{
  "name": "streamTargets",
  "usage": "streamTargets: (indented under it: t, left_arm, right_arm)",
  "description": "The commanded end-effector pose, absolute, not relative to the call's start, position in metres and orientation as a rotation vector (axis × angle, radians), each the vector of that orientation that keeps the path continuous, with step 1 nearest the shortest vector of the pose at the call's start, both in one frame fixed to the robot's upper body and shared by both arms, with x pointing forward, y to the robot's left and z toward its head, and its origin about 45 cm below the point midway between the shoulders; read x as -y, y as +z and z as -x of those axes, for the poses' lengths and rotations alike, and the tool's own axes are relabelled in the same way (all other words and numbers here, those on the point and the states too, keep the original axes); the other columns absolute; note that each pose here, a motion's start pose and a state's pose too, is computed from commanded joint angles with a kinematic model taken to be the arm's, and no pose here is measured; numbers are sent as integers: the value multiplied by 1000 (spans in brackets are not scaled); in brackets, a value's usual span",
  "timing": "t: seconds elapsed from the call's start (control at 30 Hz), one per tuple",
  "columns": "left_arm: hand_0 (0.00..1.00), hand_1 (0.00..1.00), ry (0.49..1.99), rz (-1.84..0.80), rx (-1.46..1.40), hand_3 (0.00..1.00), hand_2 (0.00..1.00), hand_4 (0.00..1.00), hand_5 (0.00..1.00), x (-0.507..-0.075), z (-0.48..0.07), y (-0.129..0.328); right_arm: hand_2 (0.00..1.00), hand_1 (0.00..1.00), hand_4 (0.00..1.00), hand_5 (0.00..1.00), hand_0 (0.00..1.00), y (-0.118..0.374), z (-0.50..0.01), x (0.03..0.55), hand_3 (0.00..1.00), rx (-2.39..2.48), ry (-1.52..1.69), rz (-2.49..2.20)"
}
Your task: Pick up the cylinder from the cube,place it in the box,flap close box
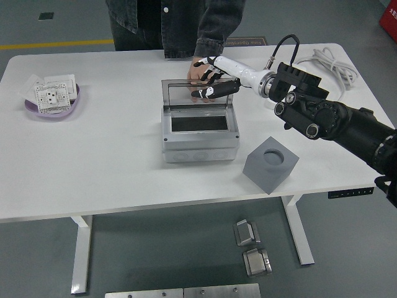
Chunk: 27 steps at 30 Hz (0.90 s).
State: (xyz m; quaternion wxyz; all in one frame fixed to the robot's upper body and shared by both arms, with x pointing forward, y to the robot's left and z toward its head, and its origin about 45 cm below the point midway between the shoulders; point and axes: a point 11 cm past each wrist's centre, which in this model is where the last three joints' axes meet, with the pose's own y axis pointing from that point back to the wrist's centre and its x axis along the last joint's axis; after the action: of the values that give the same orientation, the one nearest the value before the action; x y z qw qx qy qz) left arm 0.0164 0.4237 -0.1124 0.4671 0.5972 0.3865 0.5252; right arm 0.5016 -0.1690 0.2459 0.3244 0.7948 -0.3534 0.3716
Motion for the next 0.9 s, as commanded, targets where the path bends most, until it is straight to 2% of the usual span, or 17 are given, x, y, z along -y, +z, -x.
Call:
streamTargets:
  t: [0.33,0.67,0.7,0.87,0.9]
  left_arm:
    - [665,668,1289,-1463,-968,603,571,606,277,-420,-6,-114]
    - [665,668,1279,-1454,-994,603,571,607,277,-410,6,-118]
    - [665,668,1276,-1454,-997,603,572,607,277,-409,8,-119]
    - [665,668,1269,-1456,-1009,603,572,607,277,-405,13,-120]
    - [665,668,1269,-1456,-1010,603,571,607,277,-405,13,-120]
  right_arm:
    - [689,632,889,592,710,253,-485,160,894,838,1091,-2085]
    - [689,630,888,593,705,231,-455,163,895,759,1098,-2098]
    - [690,623,885,590,623,229,-452,163,902,754,1101,-2097]
    - [690,623,885,590,623,226,-441,168,902,753,1113,-2090]
    - [697,613,887,595,444,225,-441,169,915,757,1114,-2089]
